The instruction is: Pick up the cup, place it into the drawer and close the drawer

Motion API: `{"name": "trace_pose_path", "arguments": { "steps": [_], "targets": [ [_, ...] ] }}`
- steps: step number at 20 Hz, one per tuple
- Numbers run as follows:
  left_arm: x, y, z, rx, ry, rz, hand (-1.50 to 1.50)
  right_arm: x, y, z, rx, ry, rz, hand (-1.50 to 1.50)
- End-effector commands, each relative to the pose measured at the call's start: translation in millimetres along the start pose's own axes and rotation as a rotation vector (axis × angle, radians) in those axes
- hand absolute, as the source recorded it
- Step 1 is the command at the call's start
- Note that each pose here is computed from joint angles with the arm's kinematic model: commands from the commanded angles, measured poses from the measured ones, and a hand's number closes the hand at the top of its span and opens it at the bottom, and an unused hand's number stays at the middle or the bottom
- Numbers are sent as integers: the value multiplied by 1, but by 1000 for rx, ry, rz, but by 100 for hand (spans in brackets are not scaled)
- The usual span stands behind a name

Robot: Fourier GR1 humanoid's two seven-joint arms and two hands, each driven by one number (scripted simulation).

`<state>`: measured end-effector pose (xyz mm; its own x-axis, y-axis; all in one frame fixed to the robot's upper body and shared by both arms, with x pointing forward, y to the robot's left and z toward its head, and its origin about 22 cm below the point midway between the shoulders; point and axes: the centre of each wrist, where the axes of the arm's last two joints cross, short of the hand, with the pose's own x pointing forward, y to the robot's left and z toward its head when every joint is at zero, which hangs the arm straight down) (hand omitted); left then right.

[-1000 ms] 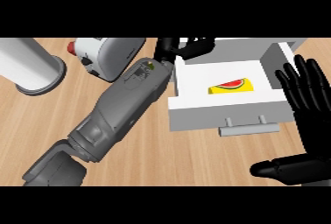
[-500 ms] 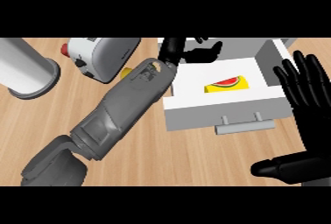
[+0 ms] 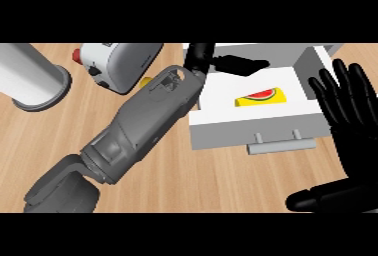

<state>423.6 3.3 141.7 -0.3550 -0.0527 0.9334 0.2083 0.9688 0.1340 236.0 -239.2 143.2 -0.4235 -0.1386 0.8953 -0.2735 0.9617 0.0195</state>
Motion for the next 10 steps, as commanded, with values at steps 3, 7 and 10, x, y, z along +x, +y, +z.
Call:
{"name": "trace_pose_path", "arguments": {
  "steps": [3,7,10],
  "targets": [
    [3,2,1,5,-99,161,-150,-4,-14,9,13,30,-25,-150],
    [24,-3,-6,15,-80,236,-150,6,-20,9,37,-14,-11,150],
    [5,25,6,44,-70,262,-150,13,-16,21,75,23,45,150]
  ]
}}
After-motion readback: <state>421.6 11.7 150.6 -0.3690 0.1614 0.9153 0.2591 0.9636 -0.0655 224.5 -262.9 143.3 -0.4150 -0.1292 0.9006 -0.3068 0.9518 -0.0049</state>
